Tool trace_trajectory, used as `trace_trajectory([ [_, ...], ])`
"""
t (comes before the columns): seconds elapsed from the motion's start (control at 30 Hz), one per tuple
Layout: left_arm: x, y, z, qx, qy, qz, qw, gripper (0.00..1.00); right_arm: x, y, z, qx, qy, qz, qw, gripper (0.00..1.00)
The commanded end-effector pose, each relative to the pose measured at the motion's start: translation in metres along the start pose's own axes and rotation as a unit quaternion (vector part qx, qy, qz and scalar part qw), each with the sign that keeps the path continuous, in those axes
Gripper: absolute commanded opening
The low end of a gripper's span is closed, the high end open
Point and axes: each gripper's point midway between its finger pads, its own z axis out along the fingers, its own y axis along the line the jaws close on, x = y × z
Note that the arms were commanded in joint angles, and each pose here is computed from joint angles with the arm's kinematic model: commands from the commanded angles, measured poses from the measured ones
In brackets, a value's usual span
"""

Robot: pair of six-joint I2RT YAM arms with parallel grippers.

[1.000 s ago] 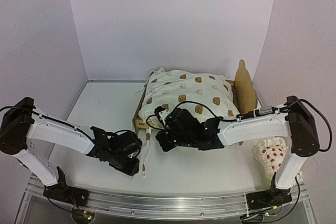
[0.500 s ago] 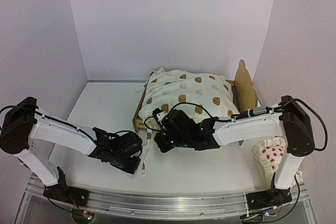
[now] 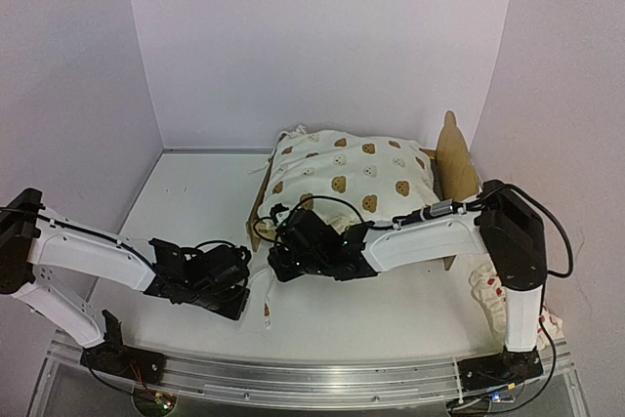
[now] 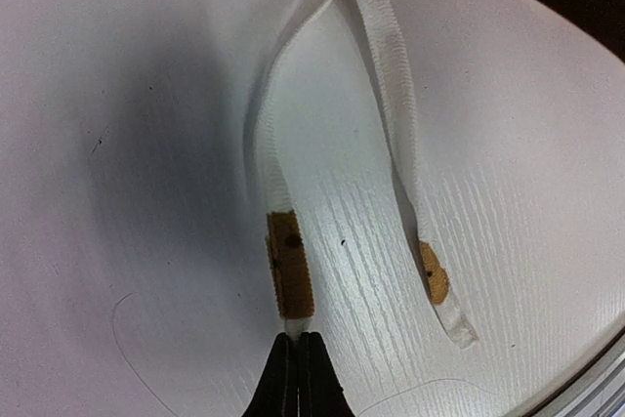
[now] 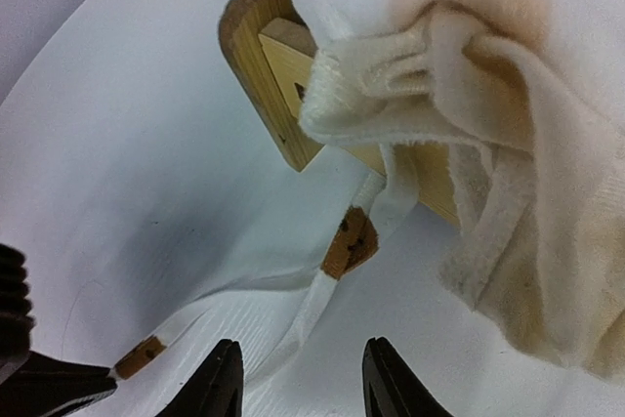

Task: Set up the pet bed

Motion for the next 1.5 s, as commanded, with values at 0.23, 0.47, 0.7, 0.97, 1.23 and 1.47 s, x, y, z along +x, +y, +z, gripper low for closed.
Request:
trace_trajectory([
  [0.23,-0.008,-0.010,-0.001,0.029,-0.021,0.004,0.999,0.00,-0.032,-0.034,0.037,0.056,-0.077,0.081,0.992,0.42],
  [0.47,-0.008,-0.010,-0.003,0.033,-0.023,0.006,0.999,0.00,-0.042,-0.037,0.045,0.006,-0.091,0.117,0.989,0.37],
  [0.7,-0.009,-0.010,-0.005,0.034,-0.026,0.005,0.999,0.00,-0.046,-0.025,0.051,-0.031,-0.096,0.119,0.988,0.33],
  [0.97,-0.009,-0.012,-0.006,0.040,-0.025,0.003,0.999,0.00,-0.048,-0.033,0.054,-0.014,-0.109,0.123,0.986,0.19],
  [1.23,-0.012,-0.016,-0.010,0.051,-0.031,0.002,0.998,0.00,-0.041,-0.041,0.060,-0.003,-0.105,0.127,0.986,0.05],
  [1.47,-0.025,-0.020,-0.022,0.059,-0.053,0.005,0.997,0.00,-0.039,-0.043,0.051,-0.011,-0.106,0.122,0.987,0.00],
])
